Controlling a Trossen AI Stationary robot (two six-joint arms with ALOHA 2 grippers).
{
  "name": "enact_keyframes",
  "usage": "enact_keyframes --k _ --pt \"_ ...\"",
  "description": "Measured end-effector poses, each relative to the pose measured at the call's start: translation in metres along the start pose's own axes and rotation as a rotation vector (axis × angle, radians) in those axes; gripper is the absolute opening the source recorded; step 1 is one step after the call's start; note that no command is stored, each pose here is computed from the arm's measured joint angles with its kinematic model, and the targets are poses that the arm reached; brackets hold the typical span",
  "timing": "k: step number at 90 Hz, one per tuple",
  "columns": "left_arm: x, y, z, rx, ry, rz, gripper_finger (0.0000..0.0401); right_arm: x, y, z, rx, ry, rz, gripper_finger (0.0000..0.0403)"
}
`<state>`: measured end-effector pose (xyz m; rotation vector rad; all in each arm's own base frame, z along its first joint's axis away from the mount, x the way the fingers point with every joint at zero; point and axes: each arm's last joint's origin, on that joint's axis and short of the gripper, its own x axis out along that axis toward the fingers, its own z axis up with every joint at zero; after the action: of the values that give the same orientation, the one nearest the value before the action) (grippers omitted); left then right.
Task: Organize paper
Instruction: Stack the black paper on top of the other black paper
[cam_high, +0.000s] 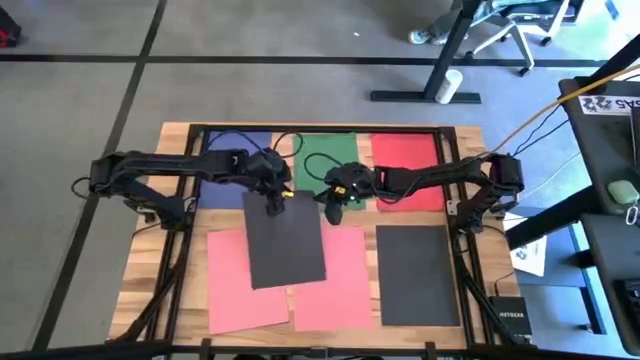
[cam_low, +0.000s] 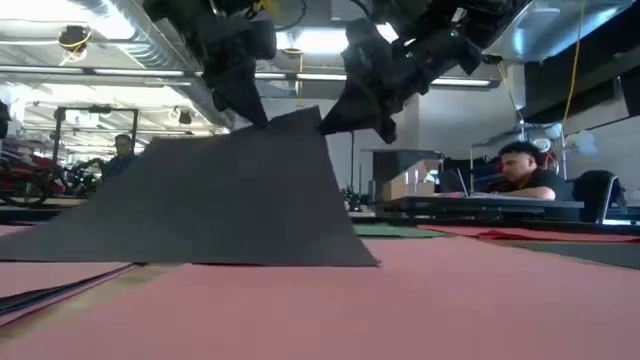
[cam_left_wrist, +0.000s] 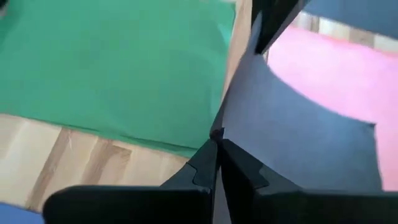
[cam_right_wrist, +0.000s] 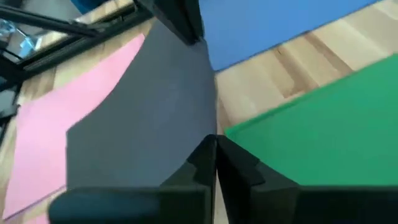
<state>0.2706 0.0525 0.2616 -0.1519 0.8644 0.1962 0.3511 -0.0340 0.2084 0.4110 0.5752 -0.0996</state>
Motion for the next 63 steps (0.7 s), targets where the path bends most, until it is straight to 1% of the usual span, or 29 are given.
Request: enact_keyframes --k 11,23,36,49,63 --pt "-0.001 0.000 0.000 0.006 -0.001 0.000 0.0002 0.000 0.001 0.001 -0.005 0.001 0.032 0.0000" --pt "-0.001 0.000 0.000 0.006 0.003 0.000 0.0001 0.000 0.002 0.003 -0.005 -0.027 0.041 0.0001" --pt "-0.001 0.000 0.000 -0.001 0.002 0.000 0.0000 0.000 0.001 0.004 0.005 -0.045 0.004 0.0001" --pt "-0.001 0.000 0.000 -0.002 -0.004 0.000 0.0000 0.000 0.002 0.009 0.025 -0.103 -0.001 0.0001" --pt "-0.001 -0.001 0.000 -0.008 -0.004 -0.002 0.0000 -0.001 0.001 0.010 0.028 -0.117 -0.019 0.0001"
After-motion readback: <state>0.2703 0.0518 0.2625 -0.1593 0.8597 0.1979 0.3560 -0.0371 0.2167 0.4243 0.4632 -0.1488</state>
